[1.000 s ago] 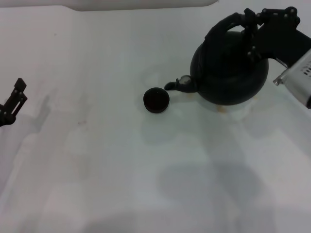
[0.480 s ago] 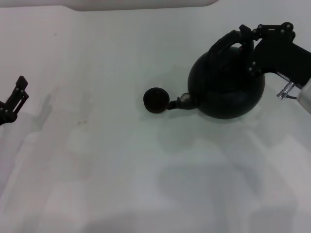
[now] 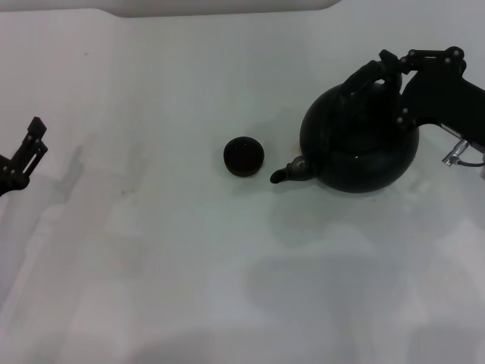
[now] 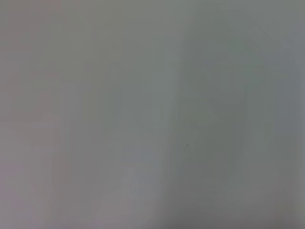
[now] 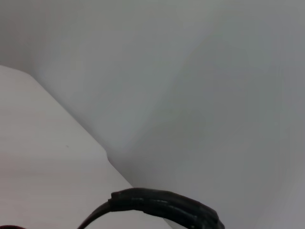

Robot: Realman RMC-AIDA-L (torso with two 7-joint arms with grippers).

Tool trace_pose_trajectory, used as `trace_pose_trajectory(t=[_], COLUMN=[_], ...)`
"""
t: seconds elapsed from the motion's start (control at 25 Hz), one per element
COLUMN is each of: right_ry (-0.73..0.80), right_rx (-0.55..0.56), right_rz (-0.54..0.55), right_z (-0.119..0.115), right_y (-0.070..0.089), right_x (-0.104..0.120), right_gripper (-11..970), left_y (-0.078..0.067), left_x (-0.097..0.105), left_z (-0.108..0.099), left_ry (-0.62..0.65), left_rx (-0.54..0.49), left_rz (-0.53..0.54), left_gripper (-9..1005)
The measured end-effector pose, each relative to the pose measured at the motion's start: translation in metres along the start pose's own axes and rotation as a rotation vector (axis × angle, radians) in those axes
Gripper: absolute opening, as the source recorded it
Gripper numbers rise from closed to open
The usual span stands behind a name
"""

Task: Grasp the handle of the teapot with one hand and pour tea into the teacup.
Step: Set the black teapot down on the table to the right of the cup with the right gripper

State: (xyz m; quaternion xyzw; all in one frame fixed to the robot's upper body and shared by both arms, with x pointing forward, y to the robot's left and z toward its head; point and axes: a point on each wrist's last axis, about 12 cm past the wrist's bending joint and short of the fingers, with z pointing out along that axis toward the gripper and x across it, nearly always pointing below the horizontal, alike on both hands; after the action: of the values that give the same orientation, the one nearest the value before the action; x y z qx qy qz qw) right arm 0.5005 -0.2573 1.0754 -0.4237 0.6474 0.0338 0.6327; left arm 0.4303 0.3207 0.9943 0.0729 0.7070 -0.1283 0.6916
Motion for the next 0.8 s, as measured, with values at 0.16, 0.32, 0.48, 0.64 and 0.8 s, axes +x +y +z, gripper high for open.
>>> trace_pose_trajectory(t=[0.16, 0.32, 0.48, 0.64, 0.8], right_ry=[-0.01, -0.01, -0.014, -0.022, -0.021], right_rx=[0.009, 0.011, 0.016, 0.017, 0.016], right_rz=[0.006, 0.002, 0.015, 0.028, 0.038], right_z=[-0.003, -0.004, -0.005, -0.005, -0.005], right_y=[-0.003, -0.003, -0.004, -0.003, -0.003], right_x=[0.007, 0.01, 0.014, 0.016, 0.018], right_gripper=[116, 117, 117, 118, 119], left_y=[-0.001, -0.002, -0.002, -0.003, -0.003], left_x=[0.0, 0.0, 0.0, 0.0, -0.001], left_z=[0.001, 0.002, 0.002, 0.002, 0.004], left_ry=[0.0, 0.0, 0.0, -0.003, -0.006], left_rx=[0.004, 0.007, 0.009, 0.014, 0.018], left_rz=[-0.001, -0.002, -0.004, -0.004, -0.003], left_gripper=[770, 771, 771, 771, 771])
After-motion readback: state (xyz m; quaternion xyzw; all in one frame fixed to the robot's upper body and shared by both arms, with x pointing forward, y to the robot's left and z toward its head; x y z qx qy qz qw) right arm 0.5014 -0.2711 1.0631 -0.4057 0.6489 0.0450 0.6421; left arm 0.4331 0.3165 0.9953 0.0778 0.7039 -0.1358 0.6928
